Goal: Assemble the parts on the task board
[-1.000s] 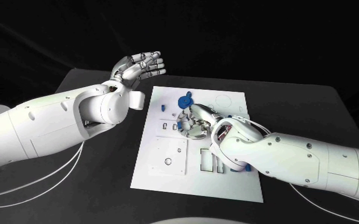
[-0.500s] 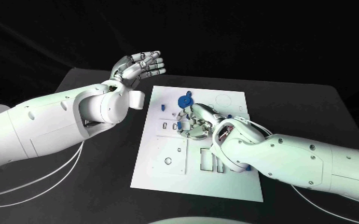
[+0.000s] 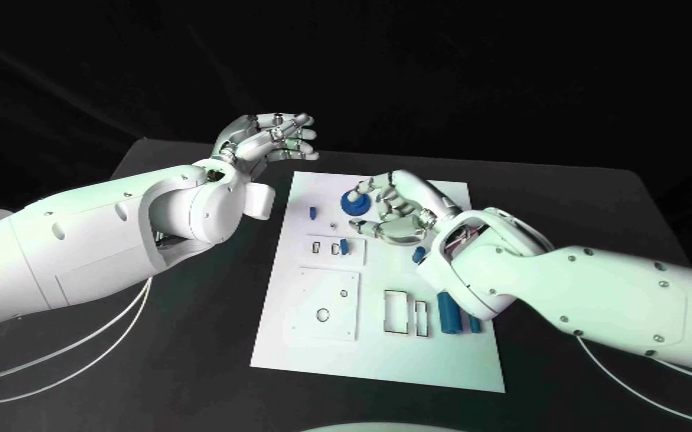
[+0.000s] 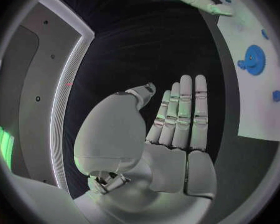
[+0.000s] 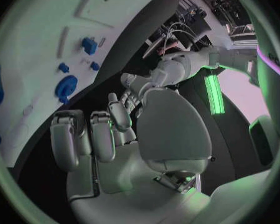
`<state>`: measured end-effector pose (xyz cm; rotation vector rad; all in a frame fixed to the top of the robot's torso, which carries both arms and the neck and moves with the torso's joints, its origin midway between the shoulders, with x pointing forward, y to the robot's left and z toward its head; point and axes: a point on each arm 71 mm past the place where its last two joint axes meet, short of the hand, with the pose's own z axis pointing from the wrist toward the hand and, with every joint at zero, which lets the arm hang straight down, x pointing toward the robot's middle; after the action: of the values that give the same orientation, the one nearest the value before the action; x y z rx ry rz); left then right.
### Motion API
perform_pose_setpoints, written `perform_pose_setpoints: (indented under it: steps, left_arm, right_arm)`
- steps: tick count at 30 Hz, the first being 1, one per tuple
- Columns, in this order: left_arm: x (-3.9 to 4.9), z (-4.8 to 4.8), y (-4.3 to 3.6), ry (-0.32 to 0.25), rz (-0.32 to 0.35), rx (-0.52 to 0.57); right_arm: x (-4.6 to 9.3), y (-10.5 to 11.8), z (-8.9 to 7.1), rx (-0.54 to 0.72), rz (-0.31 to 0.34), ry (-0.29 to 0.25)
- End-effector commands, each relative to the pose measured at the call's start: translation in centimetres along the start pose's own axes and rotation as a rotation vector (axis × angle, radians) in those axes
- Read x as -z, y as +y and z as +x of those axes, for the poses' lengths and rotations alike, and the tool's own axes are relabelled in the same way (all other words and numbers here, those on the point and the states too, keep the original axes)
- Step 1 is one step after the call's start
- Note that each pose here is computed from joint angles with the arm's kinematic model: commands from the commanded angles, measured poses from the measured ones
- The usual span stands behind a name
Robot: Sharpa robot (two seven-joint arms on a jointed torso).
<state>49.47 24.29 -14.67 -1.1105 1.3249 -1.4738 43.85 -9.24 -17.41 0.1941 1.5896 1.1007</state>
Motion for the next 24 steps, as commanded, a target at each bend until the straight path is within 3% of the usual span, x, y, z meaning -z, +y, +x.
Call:
perform_pose_setpoints:
  steps: [1, 7, 11, 18, 24]
  left_arm:
    - [0.20, 1.07, 1.07, 0.192, -0.152, -0.178]
    - [0.49, 1.52, 2.74, 0.321, -0.370, -0.394]
    - [0.65, 1.72, 3.49, 0.383, -0.466, -0.535]
    - [0.59, 2.83, 4.27, 0.478, -0.576, -0.780]
    - [0.01, 4.15, 4.57, 0.516, -0.617, -0.919]
  right_arm:
    - [0.1, -0.7, -1.7, -0.167, 0.064, 0.016]
    - [0.0, -3.7, -6.1, -0.205, 0.172, -0.023]
    - [0.4, -4.7, -7.8, -0.205, 0.196, -0.056]
    - [1.1, -5.9, -10.0, -0.203, 0.216, -0.112]
    - [1.5, -6.5, -11.1, -0.198, 0.231, -0.144]
